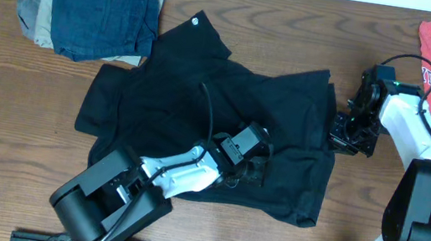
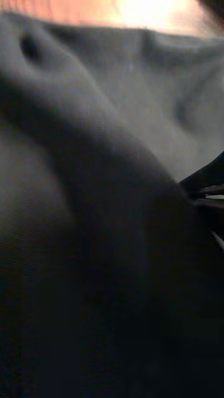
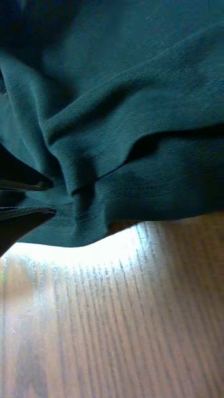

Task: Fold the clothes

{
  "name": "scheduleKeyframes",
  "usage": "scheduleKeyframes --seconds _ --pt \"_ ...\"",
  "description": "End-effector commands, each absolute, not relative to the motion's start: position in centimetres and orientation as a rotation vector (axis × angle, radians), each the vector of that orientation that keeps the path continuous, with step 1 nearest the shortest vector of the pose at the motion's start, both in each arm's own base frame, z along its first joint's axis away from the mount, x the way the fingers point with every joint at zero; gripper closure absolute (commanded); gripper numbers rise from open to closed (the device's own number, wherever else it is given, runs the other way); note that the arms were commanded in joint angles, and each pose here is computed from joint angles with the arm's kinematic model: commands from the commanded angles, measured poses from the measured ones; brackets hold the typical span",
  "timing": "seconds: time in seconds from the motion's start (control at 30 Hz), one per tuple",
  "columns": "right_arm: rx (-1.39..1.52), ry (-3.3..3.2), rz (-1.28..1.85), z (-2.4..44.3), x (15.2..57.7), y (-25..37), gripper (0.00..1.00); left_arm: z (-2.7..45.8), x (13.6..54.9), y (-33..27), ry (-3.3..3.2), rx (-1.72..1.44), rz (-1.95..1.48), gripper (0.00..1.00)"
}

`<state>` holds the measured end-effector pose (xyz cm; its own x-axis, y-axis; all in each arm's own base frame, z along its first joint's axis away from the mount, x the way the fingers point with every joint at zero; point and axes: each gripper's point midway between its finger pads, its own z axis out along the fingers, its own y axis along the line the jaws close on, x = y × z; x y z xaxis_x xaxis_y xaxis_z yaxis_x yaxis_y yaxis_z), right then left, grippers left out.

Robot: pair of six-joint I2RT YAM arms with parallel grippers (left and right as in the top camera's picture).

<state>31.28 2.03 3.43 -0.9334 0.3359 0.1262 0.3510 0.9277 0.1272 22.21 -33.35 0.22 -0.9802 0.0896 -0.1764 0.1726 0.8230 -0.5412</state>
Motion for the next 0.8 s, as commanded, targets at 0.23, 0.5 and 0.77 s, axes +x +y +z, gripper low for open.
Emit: scheduleKeyframes --seconds 0.23,0.5,0.77 --pt "-0.500 -3.001 -0.240 3.3 31.6 2.3 0.87 -0.3 14.8 -35.6 3.064 0.291 -1.001 0.94" --pt "-0.501 -3.013 -0.245 3.3 31.9 2.3 0.87 -0.5 10.9 -36.7 3.111 0.393 -0.983 0.94" --pt "-0.501 -3.017 -0.245 3.3 32.0 2.3 0.83 1.5 9.4 -37.6 3.080 0.468 -1.061 0.94"
